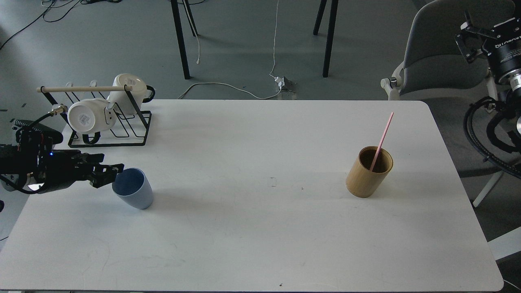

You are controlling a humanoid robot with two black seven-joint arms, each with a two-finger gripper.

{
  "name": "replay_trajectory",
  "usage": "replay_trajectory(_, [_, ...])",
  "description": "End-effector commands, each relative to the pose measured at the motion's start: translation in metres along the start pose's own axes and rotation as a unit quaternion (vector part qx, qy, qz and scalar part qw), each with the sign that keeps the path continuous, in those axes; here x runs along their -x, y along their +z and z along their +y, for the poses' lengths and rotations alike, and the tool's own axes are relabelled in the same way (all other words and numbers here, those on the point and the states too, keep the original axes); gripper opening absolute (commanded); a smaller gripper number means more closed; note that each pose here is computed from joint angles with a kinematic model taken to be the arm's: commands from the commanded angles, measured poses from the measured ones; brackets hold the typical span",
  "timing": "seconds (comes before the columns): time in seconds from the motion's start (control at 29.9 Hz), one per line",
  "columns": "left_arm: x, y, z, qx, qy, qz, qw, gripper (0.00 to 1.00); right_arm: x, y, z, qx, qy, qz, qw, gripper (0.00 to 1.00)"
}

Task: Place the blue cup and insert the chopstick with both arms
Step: 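Grasp the blue cup with the left gripper and lift it, then carry the blue cup toward the tan cup and set it down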

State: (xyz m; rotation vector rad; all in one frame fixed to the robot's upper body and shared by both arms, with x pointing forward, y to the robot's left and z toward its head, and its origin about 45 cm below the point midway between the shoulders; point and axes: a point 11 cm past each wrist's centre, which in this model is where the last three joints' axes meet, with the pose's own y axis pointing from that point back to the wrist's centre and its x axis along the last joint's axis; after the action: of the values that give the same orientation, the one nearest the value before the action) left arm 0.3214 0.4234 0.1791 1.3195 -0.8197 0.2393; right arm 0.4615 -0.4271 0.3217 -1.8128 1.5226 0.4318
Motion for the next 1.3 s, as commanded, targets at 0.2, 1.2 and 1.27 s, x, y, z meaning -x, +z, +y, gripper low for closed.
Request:
replay_trajectory(0.2, [0.024,0.009,-0.015,0.014,-0.024,0.017,0.999,0.26,0.0,-0.002,0.0,-0.001,0.0,0.001,1.0,1.0])
replay_trajectory(1.2, [-0.171,0.187,-0.067,0.149,0.008,-0.143,0.978,0.01,-0.015,-0.056,0.01,-0.021,0.02,0.056,0.998,1.0])
replay_trajectory(1.27, [-0.176,0.215,-0.081,0.168,0.008,-0.15,0.974,0.01,-0.015,-0.06,0.01,-0.023,0.02,0.06,0.998,1.0])
